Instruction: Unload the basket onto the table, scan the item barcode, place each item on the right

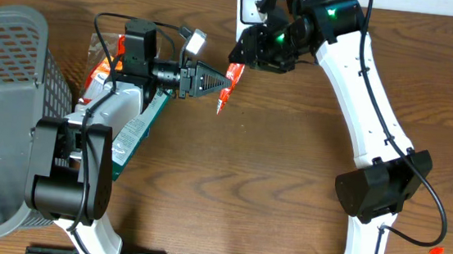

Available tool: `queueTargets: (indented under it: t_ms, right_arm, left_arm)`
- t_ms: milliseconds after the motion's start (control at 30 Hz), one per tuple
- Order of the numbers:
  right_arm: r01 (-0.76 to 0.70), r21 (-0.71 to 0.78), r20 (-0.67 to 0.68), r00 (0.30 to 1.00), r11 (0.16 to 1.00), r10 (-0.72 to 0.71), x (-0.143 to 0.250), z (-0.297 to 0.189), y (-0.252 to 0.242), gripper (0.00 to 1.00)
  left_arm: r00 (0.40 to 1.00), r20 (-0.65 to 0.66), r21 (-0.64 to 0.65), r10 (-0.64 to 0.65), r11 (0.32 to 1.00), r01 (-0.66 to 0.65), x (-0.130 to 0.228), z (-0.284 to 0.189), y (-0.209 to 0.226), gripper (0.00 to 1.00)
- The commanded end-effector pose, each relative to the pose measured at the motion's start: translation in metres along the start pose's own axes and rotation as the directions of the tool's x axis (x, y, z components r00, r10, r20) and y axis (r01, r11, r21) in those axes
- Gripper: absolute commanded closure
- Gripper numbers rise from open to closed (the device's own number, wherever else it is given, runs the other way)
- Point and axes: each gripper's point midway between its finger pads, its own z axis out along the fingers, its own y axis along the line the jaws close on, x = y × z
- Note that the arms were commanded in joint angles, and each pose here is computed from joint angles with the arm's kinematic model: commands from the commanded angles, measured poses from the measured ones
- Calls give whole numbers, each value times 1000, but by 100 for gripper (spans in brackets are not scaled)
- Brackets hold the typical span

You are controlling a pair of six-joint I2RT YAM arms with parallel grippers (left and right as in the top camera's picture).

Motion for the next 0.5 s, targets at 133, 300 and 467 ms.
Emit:
queueTargets:
  t_ms: [133,300,467]
  right_arm:
    - [-162,-47,-28,987,986,161,5,-1,12,48]
    - [-227,-7,-41,973,974,226,10,4,8,50]
    - [-286,14,-74,955,958,286,19,13,9,57]
  left_arm:
    - [1000,1,-1,12,1000,-12,-5,0,2,93]
    - [1000,1,-1,12,1000,-12,-5,0,2,92]
    - [1000,1,-1,12,1000,-12,-5,0,2,92]
